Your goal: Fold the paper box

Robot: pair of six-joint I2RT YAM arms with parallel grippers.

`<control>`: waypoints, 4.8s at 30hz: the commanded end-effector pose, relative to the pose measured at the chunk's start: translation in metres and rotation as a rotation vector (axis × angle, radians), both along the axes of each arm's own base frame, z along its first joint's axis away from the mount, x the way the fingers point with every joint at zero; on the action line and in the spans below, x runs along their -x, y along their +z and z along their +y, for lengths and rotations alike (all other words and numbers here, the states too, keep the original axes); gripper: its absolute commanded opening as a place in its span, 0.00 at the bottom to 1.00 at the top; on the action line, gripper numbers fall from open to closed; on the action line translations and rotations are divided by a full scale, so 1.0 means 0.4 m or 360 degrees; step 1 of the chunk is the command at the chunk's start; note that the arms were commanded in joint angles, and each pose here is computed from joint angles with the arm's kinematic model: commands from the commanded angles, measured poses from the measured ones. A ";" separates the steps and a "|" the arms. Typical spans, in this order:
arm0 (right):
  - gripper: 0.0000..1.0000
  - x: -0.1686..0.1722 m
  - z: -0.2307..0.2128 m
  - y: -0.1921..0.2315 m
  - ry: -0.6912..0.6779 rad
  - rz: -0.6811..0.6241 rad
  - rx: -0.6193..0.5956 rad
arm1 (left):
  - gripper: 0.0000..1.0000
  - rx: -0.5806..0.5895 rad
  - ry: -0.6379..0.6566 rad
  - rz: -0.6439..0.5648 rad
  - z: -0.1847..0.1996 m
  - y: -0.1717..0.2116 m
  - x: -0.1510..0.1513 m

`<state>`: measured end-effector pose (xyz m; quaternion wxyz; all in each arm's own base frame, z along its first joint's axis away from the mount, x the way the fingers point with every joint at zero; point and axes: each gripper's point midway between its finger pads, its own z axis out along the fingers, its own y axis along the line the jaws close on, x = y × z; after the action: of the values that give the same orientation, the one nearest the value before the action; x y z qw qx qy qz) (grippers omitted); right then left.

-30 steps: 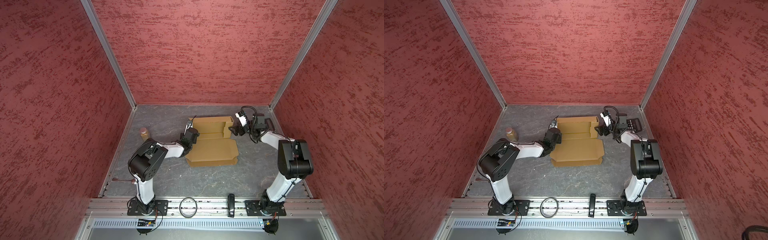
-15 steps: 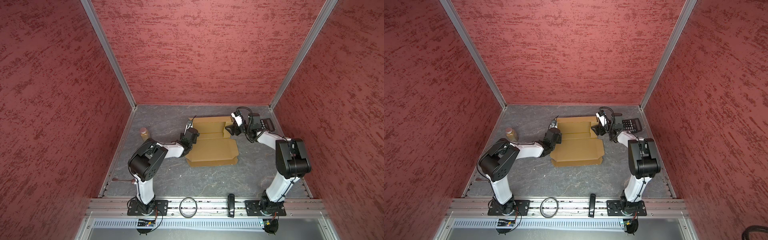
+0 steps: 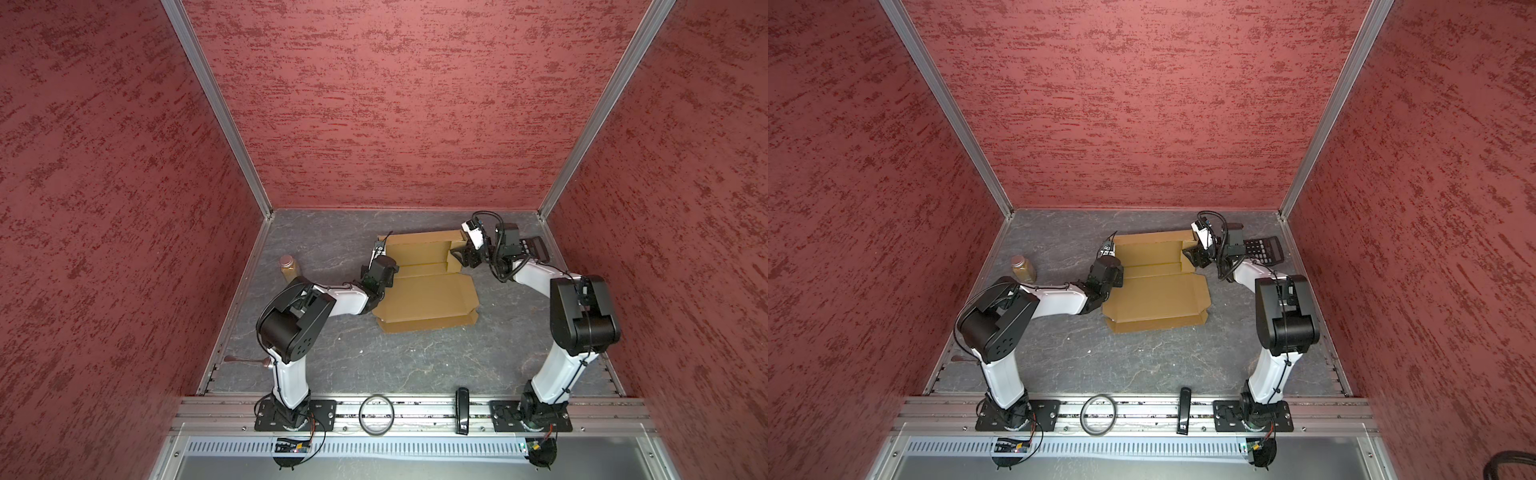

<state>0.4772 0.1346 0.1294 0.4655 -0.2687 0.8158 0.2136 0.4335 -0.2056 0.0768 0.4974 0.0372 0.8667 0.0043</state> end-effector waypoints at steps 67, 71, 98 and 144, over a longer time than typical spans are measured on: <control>0.20 0.026 0.074 0.025 -0.0236 -0.0034 0.0030 | 0.10 0.0020 -0.0074 0.0010 -0.045 0.005 0.036; 0.17 0.022 0.078 0.029 -0.0235 -0.0035 0.0021 | 0.10 0.0020 -0.0074 0.0004 -0.045 0.009 0.036; 0.30 0.037 0.081 -0.004 -0.0345 0.0086 0.0020 | 0.10 0.0054 -0.0055 -0.0005 -0.045 0.023 0.037; 0.40 0.062 0.071 -0.044 -0.0563 0.0142 -0.0050 | 0.10 0.0061 0.0060 0.0049 -0.004 0.006 0.053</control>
<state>0.4595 0.1544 0.1084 0.4610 -0.1104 0.8697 0.1375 0.4169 -0.2008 0.0764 0.4880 0.0047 0.8728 0.0121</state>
